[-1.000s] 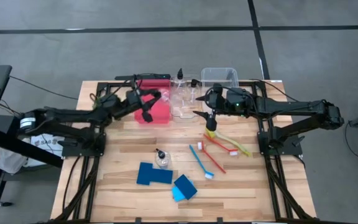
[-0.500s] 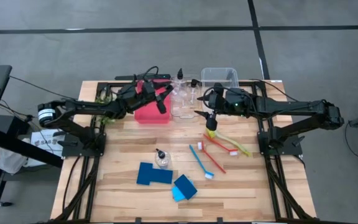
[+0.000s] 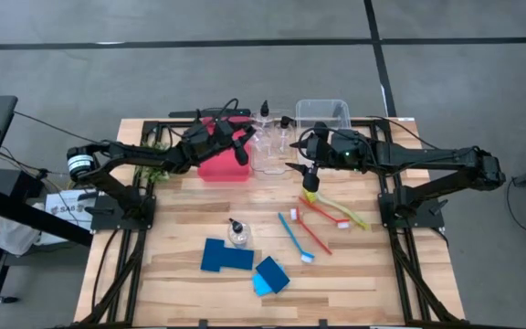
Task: Pick & Place Kitchen Sink Supplies
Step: Put the soap dispenser into the left transparent bin
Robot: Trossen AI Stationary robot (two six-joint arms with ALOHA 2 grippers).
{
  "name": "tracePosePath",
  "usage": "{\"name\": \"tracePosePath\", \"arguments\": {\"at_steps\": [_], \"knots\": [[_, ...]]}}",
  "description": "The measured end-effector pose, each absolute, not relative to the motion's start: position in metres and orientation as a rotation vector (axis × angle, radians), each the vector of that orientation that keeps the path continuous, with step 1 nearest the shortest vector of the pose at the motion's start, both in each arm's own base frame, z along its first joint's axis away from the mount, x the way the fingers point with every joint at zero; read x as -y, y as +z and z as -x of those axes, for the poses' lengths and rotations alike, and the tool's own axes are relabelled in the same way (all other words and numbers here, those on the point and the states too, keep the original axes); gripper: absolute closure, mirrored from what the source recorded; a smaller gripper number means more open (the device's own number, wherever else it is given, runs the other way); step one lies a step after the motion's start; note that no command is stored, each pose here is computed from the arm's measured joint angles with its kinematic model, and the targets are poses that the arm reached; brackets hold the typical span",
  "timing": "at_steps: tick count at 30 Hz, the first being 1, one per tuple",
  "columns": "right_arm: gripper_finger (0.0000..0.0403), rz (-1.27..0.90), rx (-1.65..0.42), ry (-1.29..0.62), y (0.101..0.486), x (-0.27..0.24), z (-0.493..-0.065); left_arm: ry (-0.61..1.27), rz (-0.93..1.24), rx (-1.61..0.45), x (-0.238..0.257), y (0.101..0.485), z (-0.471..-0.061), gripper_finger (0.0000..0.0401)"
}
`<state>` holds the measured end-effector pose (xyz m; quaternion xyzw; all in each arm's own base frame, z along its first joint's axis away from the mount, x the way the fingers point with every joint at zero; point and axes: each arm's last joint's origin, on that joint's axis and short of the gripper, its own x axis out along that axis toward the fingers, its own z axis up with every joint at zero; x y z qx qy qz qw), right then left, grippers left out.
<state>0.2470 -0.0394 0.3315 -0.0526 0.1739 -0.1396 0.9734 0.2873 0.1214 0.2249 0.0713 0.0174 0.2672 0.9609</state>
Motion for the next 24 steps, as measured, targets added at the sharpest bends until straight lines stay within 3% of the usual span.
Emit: {"name": "tracePosePath", "arguments": {"at_steps": [9, 24], "knots": [[0.0143, 0.106, -0.351, -0.282, 0.3315, 0.0394, -0.2469, 0.535, -0.145, -0.034, -0.1198, 0.2249, -0.2880, 0.0235], [0.0143, 0.107, -0.357, -0.281, 0.3307, 0.0395, -0.2474, 0.535, -0.145, -0.034, -0.1198, 0.2249, -0.2880, 0.0239]]}}
